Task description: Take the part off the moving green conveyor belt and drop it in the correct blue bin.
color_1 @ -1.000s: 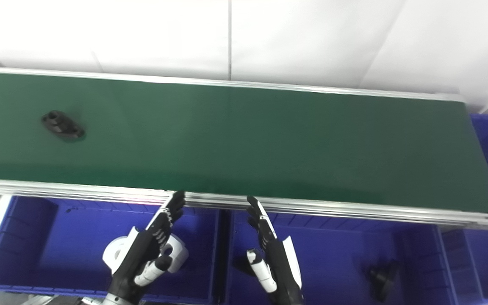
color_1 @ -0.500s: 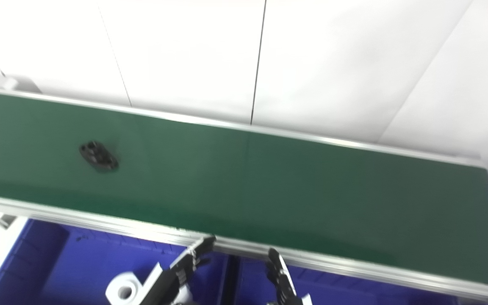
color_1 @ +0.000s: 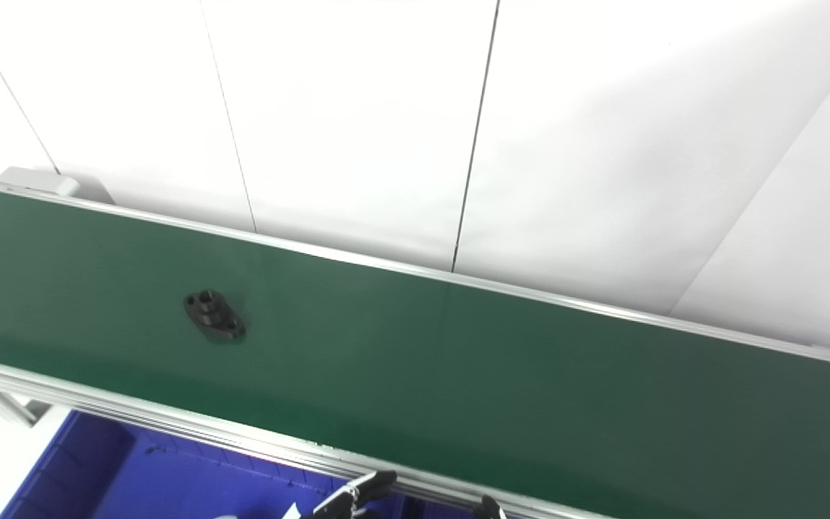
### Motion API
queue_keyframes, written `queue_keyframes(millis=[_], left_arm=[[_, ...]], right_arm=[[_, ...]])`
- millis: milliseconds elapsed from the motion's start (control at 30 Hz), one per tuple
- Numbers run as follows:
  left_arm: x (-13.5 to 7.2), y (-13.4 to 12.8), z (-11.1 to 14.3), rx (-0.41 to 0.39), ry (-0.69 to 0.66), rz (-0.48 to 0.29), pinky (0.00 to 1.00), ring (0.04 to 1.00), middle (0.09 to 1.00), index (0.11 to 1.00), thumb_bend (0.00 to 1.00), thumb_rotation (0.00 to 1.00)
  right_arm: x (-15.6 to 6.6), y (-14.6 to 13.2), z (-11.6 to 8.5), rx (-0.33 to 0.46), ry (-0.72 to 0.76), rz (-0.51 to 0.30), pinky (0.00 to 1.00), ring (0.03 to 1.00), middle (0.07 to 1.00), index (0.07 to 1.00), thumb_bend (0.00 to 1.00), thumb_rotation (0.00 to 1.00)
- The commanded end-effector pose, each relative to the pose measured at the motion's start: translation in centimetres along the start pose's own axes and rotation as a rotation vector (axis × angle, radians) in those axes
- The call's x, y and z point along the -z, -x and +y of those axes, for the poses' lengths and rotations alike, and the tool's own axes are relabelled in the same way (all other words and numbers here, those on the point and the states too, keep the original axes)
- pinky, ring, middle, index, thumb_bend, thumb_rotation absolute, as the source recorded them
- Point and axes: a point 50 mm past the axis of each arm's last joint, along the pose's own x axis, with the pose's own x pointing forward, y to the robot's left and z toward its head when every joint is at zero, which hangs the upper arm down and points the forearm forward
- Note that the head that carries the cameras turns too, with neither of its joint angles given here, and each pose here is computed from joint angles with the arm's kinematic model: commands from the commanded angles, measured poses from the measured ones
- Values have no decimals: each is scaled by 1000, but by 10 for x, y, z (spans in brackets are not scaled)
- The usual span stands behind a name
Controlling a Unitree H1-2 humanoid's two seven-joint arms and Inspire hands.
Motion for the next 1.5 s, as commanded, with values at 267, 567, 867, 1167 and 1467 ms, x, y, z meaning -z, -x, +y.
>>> queue_keyframes(millis=[267, 567, 867, 1167, 1467], left_arm=[[-13, -7, -8, -47, 54, -83, 809, 901, 916, 860, 818, 743], [-14, -6, -8, -43, 56, -86, 827, 909, 920, 867, 823, 760], [-13, -8, -9, -23, 42, -85, 830, 922, 934, 877, 840, 780], [-13, -10, -10, -20, 25, -85, 813, 915, 933, 872, 818, 770], [-13, -15, -13, -12, 17, -93, 801, 903, 922, 865, 810, 768]], right_arm=[[-37, 5, -11, 5, -70, -167, 986, 960, 963, 965, 846, 888], [-77, -16, -9, 60, 57, -330, 851, 880, 919, 934, 843, 851], [-130, -71, -7, 117, 281, -444, 723, 827, 894, 923, 764, 824], [-170, -133, -1, 74, 463, -433, 743, 867, 912, 925, 822, 835], [-196, -183, 16, 39, 784, -370, 638, 816, 895, 929, 898, 760]])
